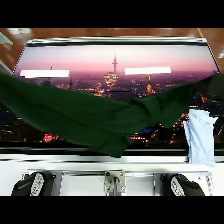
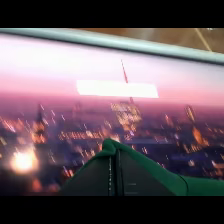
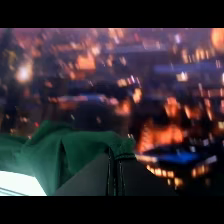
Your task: Fold the shirts.
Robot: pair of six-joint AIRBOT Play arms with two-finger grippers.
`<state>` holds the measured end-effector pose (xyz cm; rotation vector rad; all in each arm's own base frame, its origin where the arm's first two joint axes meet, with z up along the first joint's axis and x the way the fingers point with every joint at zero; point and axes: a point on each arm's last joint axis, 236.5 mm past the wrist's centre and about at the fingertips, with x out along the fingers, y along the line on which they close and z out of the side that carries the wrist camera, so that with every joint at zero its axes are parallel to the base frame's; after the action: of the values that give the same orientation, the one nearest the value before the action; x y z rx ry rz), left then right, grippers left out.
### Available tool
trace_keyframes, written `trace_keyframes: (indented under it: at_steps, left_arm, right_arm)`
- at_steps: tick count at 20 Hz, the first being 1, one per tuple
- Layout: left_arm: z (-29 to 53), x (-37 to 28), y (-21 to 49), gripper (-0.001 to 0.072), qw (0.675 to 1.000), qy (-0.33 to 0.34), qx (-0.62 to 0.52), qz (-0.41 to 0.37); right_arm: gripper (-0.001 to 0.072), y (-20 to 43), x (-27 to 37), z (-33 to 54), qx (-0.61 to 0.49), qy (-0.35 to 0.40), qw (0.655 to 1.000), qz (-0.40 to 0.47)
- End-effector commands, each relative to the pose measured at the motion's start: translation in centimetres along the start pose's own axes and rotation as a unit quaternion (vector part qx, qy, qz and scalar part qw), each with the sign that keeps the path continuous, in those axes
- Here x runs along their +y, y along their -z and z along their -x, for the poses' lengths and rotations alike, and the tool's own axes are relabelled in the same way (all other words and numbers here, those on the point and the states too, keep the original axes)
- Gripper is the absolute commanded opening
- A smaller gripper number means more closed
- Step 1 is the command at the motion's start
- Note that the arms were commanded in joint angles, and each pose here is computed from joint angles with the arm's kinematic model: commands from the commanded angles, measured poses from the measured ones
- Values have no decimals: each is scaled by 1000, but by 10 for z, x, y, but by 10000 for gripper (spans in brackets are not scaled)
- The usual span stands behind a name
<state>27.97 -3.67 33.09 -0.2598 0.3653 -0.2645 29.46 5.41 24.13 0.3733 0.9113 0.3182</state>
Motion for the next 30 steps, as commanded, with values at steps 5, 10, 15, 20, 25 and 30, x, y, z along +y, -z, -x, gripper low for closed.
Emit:
trace_keyframes:
  at_steps: [5,10,15,20,25,30]
  left_arm:
    - [-92,15,168,39,972,71,149,167]
    - [-134,3,233,39,965,73,178,178]
    - [-164,-12,264,40,961,74,206,171]
    - [-168,-11,271,40,958,71,217,173]
    - [-169,-10,271,40,959,70,215,171]
    - [-168,-11,270,41,959,71,215,171]
  right_arm:
    - [61,41,-93,-173,-1,-50,979,-198]
    - [61,23,-148,-226,-52,-23,953,-296]
    - [661,32,-160,-247,-37,-25,947,-319]
    - [652,51,-119,-207,68,-87,973,-201]
    - [640,186,-96,-222,282,-31,946,-155]
    - [640,204,-83,-246,284,-20,944,-168]
